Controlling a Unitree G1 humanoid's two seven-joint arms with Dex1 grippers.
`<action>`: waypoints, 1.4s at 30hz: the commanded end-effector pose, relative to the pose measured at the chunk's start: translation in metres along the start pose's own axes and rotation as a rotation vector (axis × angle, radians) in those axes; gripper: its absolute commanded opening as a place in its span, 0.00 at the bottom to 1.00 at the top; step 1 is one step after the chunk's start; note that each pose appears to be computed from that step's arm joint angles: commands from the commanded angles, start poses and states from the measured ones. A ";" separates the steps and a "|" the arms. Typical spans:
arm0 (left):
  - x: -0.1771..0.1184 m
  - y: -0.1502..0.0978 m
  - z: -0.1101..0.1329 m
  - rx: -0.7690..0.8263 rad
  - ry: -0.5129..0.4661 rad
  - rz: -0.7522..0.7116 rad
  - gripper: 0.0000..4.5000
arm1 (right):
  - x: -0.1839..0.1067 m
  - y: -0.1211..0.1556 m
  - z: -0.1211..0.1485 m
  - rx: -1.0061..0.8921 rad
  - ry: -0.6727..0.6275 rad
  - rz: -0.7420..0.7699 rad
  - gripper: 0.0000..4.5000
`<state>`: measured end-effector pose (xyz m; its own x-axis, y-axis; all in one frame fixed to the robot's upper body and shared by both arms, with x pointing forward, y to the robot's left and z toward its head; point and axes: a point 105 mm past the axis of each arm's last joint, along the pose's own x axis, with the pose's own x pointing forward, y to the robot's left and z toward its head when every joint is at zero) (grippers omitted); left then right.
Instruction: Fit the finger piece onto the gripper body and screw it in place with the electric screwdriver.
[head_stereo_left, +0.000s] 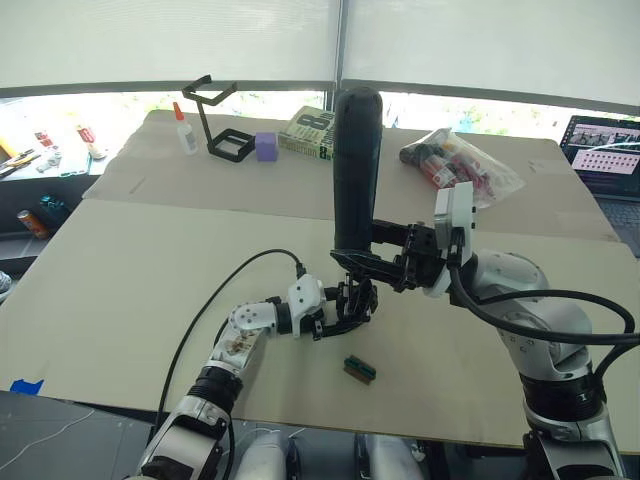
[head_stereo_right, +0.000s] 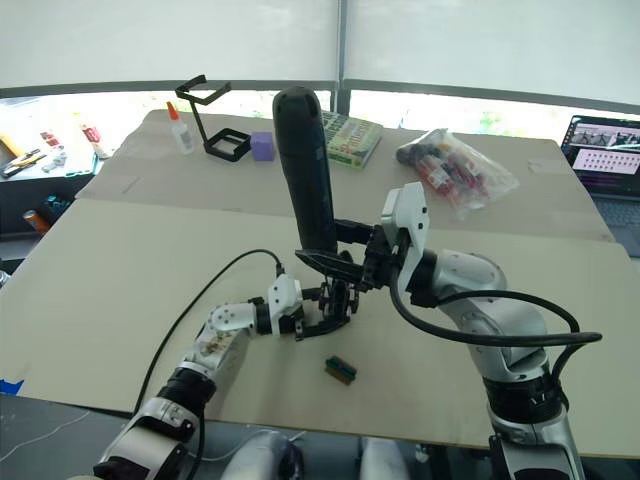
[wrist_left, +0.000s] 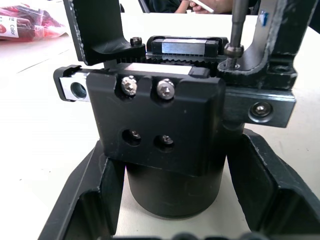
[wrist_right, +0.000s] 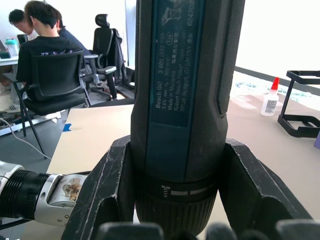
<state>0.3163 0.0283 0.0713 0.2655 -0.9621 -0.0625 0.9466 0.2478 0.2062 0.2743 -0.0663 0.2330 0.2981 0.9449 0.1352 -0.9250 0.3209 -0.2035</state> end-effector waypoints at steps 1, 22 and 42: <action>0.003 0.001 -0.001 0.006 0.013 0.000 0.55 | 0.000 0.000 -0.003 -0.007 0.016 0.010 0.43; -0.001 -0.003 -0.003 -0.007 0.008 0.011 0.55 | -0.006 0.000 -0.045 0.110 0.104 -0.031 0.43; -0.006 -0.009 -0.007 -0.015 0.015 0.008 0.55 | -0.011 0.001 -0.061 0.119 0.135 -0.037 0.43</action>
<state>0.3133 0.0333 0.0645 0.3018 -0.9509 -0.0688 0.9390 0.2840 0.1939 0.2757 -0.0671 0.2125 0.2978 0.9432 0.1475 -0.9270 0.3226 -0.1913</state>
